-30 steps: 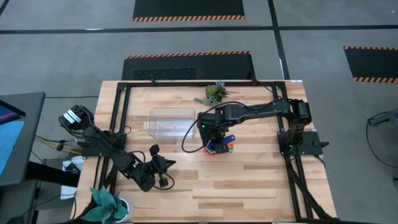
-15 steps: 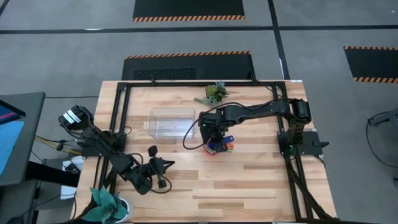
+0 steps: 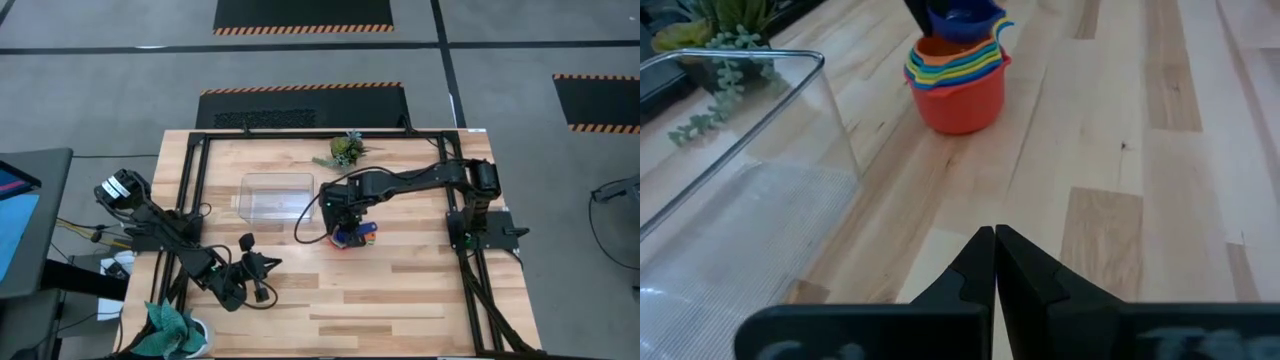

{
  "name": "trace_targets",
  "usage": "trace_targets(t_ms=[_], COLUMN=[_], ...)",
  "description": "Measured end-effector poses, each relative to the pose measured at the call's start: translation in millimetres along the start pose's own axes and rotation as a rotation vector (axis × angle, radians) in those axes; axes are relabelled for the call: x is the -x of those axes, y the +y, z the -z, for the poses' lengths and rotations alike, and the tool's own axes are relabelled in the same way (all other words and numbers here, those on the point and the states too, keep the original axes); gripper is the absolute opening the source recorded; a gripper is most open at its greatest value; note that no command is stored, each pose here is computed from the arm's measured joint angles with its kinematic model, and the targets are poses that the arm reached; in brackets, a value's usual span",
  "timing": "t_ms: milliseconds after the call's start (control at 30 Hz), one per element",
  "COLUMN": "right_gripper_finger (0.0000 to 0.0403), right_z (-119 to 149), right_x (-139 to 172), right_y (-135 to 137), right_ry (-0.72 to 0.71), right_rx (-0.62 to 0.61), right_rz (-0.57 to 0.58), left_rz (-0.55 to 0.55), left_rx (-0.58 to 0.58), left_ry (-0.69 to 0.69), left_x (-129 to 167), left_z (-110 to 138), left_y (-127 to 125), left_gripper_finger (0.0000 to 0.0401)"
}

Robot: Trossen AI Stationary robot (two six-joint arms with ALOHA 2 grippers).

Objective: Nest measuring cups in basket
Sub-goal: Stack the dark blue measuring cup on top of the orange measuring cup

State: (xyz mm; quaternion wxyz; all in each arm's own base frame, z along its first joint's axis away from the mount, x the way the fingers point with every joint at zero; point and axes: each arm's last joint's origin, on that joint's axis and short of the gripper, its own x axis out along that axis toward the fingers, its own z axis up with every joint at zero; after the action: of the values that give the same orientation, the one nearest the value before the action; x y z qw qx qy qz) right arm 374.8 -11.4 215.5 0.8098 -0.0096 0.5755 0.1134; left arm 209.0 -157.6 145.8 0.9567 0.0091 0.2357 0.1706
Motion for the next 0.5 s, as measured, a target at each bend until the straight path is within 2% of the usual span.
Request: trace_targets(t_ms=[500], right_gripper_finger=[0.0059], right_z=[-1.9], right_x=[2.5], right_y=[2.0], right_ry=[-0.006], right_rx=[0.002], right_rz=[-0.028], left_rz=[-0.009], left_rx=[-0.081], left_ry=[0.003], left_x=[-2.4], left_z=[-1.0], left_y=[1.7], left_gripper_finger=[0.0])
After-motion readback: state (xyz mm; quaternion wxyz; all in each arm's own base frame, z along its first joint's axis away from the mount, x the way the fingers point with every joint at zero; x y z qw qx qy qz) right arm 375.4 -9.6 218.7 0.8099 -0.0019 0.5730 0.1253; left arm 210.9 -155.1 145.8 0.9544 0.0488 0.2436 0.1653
